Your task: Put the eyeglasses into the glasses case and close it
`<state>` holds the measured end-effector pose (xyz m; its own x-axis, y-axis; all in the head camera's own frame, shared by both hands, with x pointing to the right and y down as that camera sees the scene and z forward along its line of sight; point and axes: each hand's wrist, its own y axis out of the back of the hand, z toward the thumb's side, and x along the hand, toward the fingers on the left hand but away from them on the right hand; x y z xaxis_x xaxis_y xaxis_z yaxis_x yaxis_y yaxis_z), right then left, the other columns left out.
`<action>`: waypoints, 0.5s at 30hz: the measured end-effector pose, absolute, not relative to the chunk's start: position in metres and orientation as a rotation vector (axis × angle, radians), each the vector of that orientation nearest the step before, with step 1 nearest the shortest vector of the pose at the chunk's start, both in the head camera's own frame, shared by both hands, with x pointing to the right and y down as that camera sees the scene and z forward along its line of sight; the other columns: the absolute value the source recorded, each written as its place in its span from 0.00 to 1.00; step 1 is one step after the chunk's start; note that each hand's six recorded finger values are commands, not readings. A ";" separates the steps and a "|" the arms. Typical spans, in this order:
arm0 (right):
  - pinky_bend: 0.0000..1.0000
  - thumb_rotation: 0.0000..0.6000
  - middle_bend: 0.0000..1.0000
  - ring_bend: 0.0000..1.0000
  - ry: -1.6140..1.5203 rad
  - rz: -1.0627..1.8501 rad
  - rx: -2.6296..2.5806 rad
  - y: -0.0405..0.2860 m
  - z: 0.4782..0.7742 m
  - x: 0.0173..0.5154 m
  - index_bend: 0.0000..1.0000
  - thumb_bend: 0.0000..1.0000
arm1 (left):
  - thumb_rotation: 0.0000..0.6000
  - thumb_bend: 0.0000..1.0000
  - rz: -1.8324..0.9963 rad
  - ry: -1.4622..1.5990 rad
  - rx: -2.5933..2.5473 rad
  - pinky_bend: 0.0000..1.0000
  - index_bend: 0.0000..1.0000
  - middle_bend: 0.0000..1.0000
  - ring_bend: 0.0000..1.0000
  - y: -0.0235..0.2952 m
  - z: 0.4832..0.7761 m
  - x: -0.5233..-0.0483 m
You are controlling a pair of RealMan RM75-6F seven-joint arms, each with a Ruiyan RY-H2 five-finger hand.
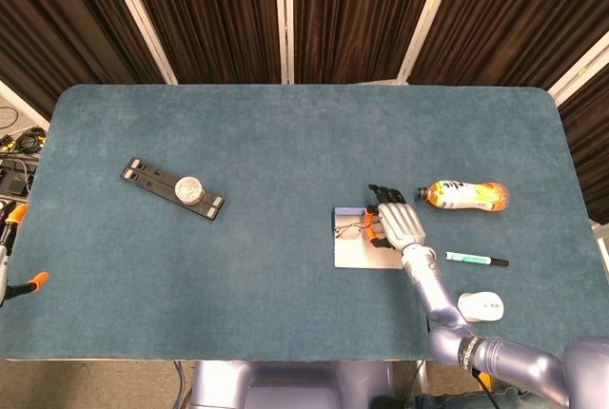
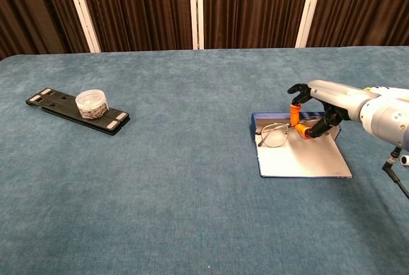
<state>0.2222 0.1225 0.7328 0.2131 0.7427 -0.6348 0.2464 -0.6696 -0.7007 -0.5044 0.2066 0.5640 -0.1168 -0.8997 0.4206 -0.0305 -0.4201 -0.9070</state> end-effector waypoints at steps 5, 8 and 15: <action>0.00 1.00 0.00 0.00 -0.957 1.432 -2.023 0.122 0.725 0.223 0.04 0.14 | 1.00 0.00 -1.617 1.062 -1.469 0.00 0.00 0.00 0.00 0.207 0.564 -0.503; 0.00 1.00 0.00 0.00 -0.949 1.411 -2.027 0.124 0.718 0.222 0.01 0.11 | 1.00 0.00 -1.615 1.059 -1.471 0.00 0.00 0.00 0.00 0.207 0.564 -0.502; 0.00 1.00 0.00 0.00 -0.873 1.360 -2.049 0.135 0.705 0.215 0.01 0.02 | 1.00 0.00 -1.611 1.054 -1.473 0.00 0.00 0.00 0.00 0.207 0.564 -0.500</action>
<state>0.2153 0.1345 0.7048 0.2862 0.7534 -0.5920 0.2247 -0.6534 -0.7229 -0.5004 0.2071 0.5645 -0.1062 -0.9001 0.4226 -0.0267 -0.4223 -0.9061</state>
